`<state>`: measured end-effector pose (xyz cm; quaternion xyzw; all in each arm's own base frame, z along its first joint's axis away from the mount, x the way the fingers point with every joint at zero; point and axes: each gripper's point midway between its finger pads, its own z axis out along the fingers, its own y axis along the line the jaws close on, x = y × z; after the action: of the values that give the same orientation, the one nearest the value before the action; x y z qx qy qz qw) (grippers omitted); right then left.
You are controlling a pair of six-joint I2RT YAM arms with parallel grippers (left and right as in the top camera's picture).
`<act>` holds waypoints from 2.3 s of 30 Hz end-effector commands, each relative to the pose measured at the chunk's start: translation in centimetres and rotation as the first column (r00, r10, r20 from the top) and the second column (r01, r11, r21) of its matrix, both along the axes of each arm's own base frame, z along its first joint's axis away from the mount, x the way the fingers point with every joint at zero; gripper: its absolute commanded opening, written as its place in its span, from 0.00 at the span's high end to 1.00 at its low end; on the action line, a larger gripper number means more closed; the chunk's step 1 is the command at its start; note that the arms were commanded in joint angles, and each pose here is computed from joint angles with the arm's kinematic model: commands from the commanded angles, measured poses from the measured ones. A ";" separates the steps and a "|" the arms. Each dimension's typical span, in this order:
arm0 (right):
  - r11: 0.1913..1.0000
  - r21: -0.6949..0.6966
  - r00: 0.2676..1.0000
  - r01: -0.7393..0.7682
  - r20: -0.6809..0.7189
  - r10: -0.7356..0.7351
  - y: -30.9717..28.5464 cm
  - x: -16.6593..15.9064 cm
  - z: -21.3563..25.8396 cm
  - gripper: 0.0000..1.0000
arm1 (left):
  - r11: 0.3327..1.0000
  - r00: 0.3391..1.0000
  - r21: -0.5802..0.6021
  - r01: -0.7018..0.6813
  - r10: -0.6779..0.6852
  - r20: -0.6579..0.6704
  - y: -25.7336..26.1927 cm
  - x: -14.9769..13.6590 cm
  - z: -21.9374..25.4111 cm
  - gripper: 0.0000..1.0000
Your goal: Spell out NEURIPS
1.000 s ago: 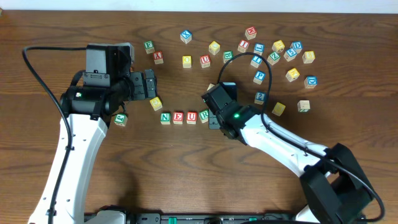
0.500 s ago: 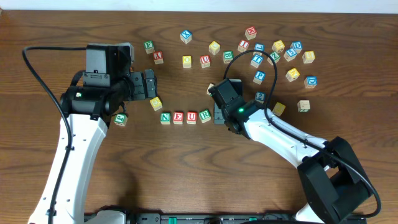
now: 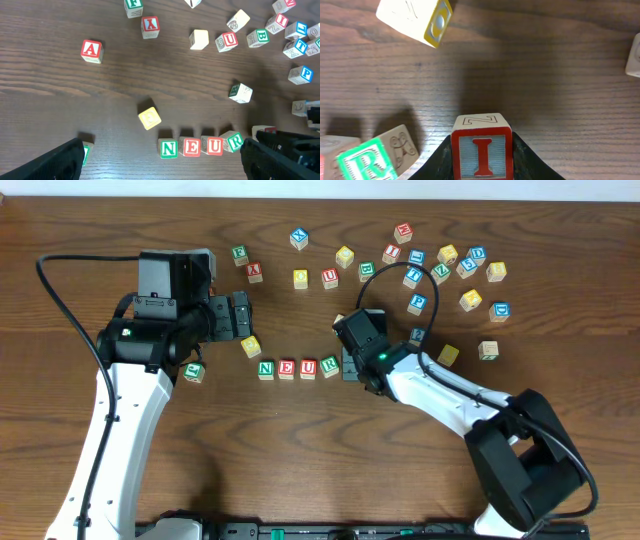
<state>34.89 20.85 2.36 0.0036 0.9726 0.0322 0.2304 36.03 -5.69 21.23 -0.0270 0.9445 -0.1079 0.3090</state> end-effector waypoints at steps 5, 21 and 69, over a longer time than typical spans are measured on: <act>1.000 -0.001 1.000 -0.008 0.007 0.008 -0.1 0.4 -0.2 0.72 | 1.000 0.999 -0.004 0.007 -0.006 0.033 -0.1 0.3 1.3 0.02; 0.999 0.022 0.999 -0.034 0.008 0.034 0.6 0.4 -0.1 0.73 | 1.000 0.999 -0.004 0.007 -0.006 0.033 -0.1 0.3 1.3 0.02; 0.998 0.027 0.998 -0.059 -0.009 0.060 1.6 -0.6 -0.3 0.74 | 1.000 0.999 -0.004 0.007 -0.006 0.033 -0.1 0.3 1.3 0.02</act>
<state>34.55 22.31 2.27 -0.0183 0.9723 0.0540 0.2266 36.04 -5.69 21.24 -0.0270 0.9445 -0.1079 0.3092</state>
